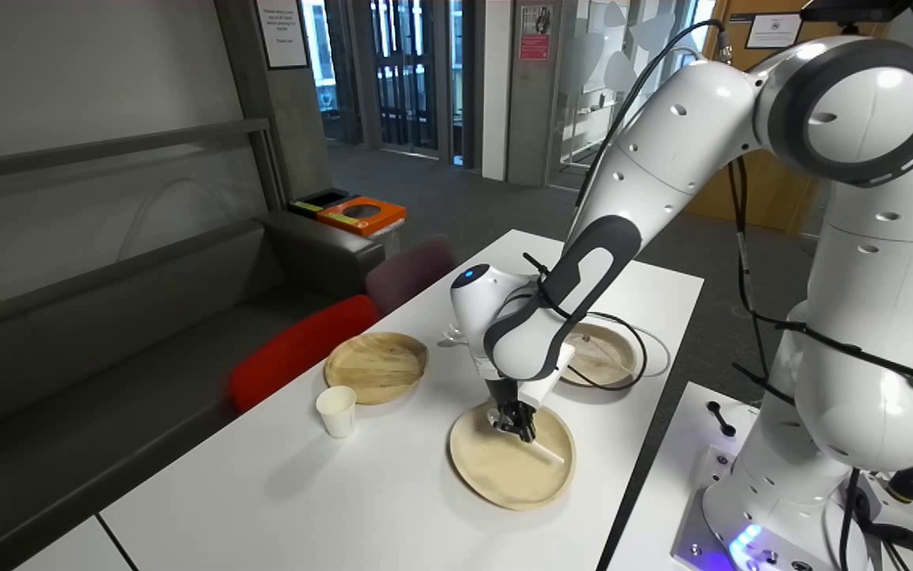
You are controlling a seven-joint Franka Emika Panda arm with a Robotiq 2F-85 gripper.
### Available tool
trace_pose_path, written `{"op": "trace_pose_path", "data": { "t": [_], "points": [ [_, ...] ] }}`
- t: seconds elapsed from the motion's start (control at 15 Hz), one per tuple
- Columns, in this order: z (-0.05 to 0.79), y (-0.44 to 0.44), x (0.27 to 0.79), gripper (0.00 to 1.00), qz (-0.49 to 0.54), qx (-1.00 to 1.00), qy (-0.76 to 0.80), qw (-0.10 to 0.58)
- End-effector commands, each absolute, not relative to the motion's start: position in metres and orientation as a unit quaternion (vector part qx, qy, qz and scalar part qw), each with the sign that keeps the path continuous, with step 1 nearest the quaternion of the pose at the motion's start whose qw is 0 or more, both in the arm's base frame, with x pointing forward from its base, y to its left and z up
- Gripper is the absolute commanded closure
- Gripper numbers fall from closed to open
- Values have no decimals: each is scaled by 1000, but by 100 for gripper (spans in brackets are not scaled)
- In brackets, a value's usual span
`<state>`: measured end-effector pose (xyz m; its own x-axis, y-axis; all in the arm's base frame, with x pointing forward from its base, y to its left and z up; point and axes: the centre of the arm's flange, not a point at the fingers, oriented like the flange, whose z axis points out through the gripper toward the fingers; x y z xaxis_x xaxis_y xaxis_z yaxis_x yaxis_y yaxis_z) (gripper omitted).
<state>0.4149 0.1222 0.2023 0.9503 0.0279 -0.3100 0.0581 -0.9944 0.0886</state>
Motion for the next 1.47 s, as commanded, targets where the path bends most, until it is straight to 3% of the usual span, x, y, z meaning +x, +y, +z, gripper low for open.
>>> {"op": "trace_pose_path", "data": {
  "t": [0.0, 1.4],
  "points": [
    [219, 112, 402, 98, -143, 988, 26, 50],
    [217, 128, 448, 98, -129, 989, 35, 60]
  ]
}}
